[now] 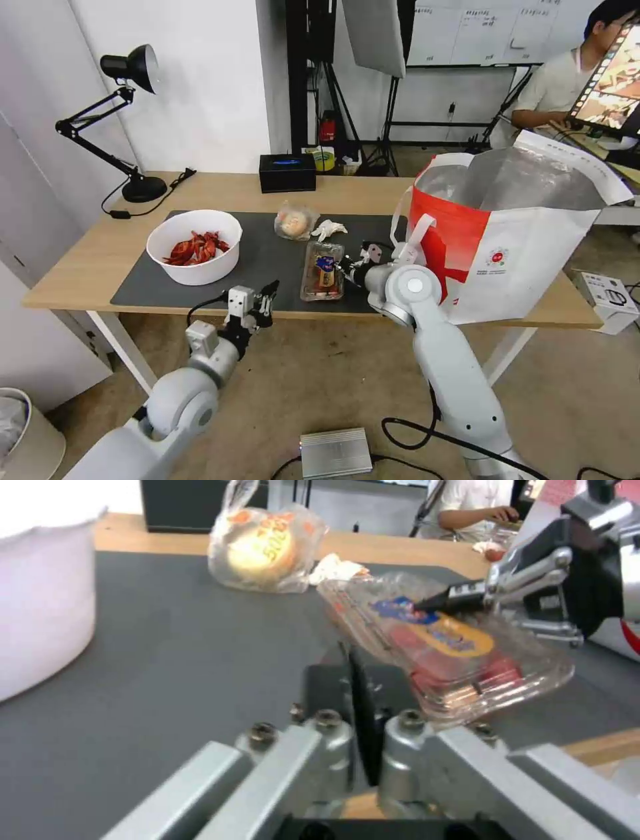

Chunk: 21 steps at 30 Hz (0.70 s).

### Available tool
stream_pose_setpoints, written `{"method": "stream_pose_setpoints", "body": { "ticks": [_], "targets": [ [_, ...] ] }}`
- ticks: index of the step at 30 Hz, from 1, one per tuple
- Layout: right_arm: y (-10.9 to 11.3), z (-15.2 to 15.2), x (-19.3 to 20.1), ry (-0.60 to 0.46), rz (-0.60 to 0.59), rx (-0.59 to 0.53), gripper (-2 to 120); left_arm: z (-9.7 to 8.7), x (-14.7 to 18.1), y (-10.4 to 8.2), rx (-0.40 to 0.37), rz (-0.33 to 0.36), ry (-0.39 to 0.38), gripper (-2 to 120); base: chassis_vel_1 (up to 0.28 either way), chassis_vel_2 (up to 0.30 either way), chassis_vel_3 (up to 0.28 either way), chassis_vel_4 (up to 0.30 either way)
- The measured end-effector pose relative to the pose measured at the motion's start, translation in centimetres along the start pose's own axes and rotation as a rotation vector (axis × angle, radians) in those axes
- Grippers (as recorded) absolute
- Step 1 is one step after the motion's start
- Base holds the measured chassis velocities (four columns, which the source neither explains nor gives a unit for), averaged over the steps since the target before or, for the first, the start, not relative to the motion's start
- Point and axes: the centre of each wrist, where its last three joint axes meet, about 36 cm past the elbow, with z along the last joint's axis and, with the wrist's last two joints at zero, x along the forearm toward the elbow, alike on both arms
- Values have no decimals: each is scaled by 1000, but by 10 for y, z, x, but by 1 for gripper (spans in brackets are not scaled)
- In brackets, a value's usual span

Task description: Pick up the trash from the table and place it into the takeout bag.

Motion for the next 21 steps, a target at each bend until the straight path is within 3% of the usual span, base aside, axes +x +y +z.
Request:
{"method": "stream_pose_setpoints", "body": {
  "ticks": [3, 5, 14, 16, 17, 21],
  "targets": [
    [4, -3, 4, -18, -23, 11, 0, -2, 4, -1, 6, -6, -7, 22, 0, 0, 0, 0],
    [8, -6, 10, -39, -50, 28, 0, -5, 8, -3, 15, -18, -15, 35, 0, 0, 0, 0],
    [10, -11, 28, -85, -79, 78, 0, -7, 14, -10, 34, -41, -16, 62, 0, 0, 0, 0],
    [10, -11, 31, -90, -82, 84, 0, -8, 14, -10, 33, -43, -18, 63, 0, 0, 0, 0],
    [12, -12, 37, -102, -89, 99, 0, -10, 16, -9, 30, -47, -22, 75, 0, 0, 0, 0],
    [18, -16, 52, -133, -114, 132, 0, -14, 20, -4, 18, -59, -26, 88, 0, 0, 0, 0]
  ]
}}
